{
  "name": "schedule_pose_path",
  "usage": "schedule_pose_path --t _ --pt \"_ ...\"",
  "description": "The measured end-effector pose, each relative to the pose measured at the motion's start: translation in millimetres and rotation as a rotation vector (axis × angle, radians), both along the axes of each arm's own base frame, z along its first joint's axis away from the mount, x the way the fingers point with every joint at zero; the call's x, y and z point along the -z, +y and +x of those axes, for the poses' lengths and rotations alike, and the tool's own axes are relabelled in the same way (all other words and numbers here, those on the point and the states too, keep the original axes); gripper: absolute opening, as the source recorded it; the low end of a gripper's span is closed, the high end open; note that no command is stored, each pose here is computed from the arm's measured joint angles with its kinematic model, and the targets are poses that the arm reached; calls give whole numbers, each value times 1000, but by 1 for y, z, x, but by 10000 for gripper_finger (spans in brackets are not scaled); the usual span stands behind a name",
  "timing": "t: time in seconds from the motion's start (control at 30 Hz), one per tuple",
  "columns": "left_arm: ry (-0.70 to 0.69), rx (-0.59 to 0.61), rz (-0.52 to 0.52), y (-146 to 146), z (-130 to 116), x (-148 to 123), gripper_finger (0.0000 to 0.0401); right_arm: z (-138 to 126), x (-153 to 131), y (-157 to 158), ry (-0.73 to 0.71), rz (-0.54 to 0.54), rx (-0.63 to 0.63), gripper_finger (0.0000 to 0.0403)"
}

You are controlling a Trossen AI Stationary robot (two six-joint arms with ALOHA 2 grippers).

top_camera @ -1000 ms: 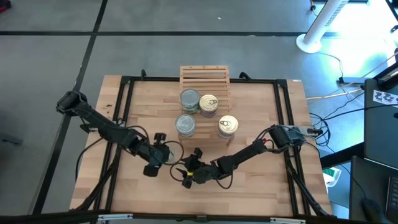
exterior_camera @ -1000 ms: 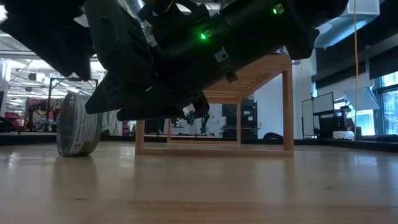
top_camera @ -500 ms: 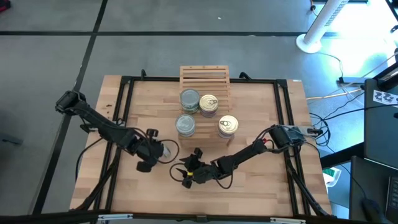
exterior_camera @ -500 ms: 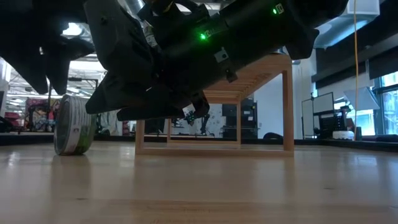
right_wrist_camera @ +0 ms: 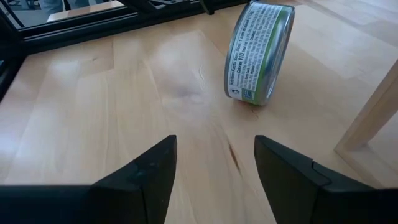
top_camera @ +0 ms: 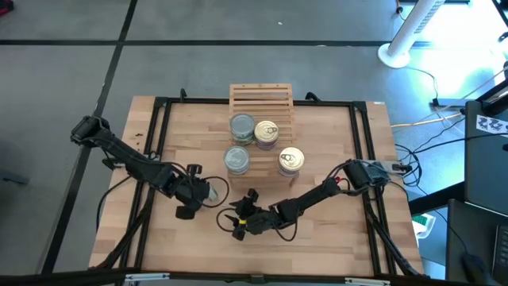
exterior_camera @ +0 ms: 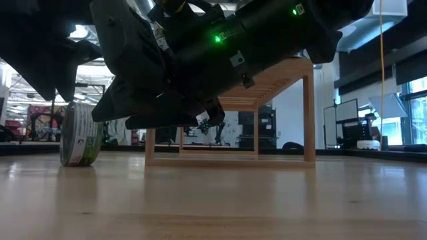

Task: Stack canned seafood by type on shelf
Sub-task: Stack the green tuna can on top of the green tuna can on the shelf

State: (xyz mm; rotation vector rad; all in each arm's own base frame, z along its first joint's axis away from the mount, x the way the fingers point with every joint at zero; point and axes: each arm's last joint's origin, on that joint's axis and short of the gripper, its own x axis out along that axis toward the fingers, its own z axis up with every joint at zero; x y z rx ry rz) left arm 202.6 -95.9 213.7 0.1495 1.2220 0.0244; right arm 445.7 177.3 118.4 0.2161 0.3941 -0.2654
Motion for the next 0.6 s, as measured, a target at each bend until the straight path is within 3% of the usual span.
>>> schedule_pose_path --t 0.23,0.37,0.6 --pt "1 7 2 0 0 0 134 0 0 0 -1 0 1 216" --pt "8 80 29 0 0 0 134 0 0 -1 -6 -11 23 216" --pt "-9 209 161 2 2 -4 133 0 0 -1 -6 -13 26 216"
